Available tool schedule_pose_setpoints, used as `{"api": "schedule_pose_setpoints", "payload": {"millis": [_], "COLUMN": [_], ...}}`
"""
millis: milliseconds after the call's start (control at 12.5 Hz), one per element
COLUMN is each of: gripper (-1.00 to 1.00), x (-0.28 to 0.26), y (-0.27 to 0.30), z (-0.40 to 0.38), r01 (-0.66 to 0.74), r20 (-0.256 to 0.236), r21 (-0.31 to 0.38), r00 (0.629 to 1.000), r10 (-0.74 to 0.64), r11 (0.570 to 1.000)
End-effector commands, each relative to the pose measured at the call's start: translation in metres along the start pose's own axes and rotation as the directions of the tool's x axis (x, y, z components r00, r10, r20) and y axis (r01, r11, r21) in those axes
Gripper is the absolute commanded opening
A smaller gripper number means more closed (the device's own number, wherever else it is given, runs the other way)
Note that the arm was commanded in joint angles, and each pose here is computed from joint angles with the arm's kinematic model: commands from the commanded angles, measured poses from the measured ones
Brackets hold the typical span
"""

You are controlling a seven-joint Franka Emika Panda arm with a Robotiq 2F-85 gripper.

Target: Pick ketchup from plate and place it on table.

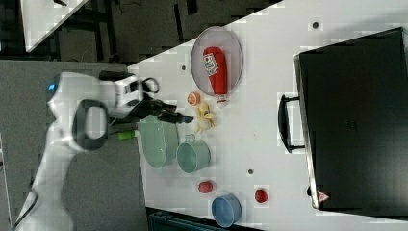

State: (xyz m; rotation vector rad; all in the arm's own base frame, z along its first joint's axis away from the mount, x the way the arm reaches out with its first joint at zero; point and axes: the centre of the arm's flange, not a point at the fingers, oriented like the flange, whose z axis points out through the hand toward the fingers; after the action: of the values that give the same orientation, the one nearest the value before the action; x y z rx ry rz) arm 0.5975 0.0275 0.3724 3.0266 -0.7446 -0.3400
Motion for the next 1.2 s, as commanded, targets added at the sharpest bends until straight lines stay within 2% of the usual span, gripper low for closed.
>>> {"api": "schedule_pose_setpoints", "payload": {"millis": [80,240,640,880,1200], "gripper": [1.00,1.00,1.00,1.00,1.00], "x": [0.006,0.021,0.058,0.074,0.086], "y": [-0.028,-0.043,-0.081,-0.089,-0.095], "z": [0.012,0.047,0.101,0.133,0.171], "r01": [0.256,0.320,0.430,0.452,0.462], "r20": [-0.070,-0.099,-0.249,-0.276,-0.330], "r21": [0.008,-0.008,-0.091,-0.103,-0.069], "r00": [0.964,0.943,0.864,0.843,0.826], "r10": [-0.255,-0.319,-0.439,-0.462,-0.458], "r11": [0.967,0.947,0.898,0.886,0.884]}}
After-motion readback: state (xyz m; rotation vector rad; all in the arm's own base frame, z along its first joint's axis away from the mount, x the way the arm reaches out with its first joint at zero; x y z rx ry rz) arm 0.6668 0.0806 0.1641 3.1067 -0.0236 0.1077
